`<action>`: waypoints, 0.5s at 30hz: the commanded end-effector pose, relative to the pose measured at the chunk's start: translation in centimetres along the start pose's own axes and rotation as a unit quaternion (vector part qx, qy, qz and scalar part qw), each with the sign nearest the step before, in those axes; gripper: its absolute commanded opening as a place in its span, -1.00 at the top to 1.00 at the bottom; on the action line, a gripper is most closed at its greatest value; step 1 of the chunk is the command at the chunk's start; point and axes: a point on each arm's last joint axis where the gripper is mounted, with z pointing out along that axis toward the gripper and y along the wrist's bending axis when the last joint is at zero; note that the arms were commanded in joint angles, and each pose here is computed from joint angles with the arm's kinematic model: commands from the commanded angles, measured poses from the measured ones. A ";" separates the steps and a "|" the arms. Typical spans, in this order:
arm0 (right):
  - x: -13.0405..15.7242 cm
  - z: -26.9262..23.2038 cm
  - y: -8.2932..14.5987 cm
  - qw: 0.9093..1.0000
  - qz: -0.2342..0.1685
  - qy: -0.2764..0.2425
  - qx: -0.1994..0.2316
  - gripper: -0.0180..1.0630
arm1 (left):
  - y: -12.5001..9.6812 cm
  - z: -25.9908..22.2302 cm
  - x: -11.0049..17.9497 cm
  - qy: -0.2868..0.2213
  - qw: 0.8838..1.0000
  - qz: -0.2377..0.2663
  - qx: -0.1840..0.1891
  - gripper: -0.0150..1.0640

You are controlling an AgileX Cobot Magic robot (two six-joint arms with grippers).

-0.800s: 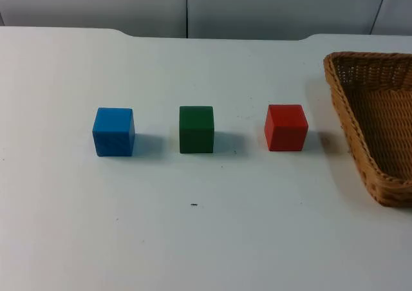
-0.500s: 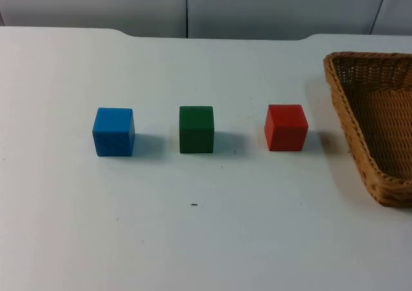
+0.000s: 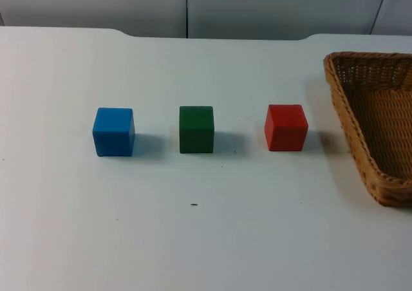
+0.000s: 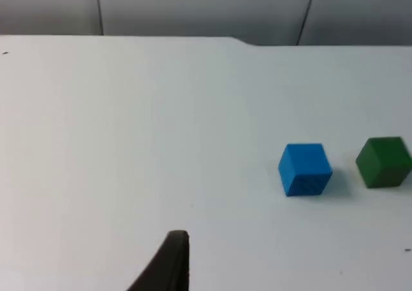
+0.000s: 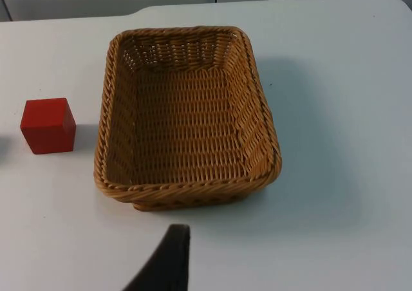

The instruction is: Pick up the basket with the left hand and place the blue cube into the basket with the right hand.

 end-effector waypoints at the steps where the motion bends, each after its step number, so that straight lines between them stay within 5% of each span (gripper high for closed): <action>1: 0.2 0.2 0.1 1.000 -0.001 0.002 0.000 -0.95 | -0.5 0.8 -1.8 -0.015 0.999 -0.006 0.028 -0.98; 15: 0.2 0.2 0.0 1.000 0.000 0.002 0.002 -0.95 | -2.3 8.3 -8.8 0.034 0.986 -0.026 0.163 -0.98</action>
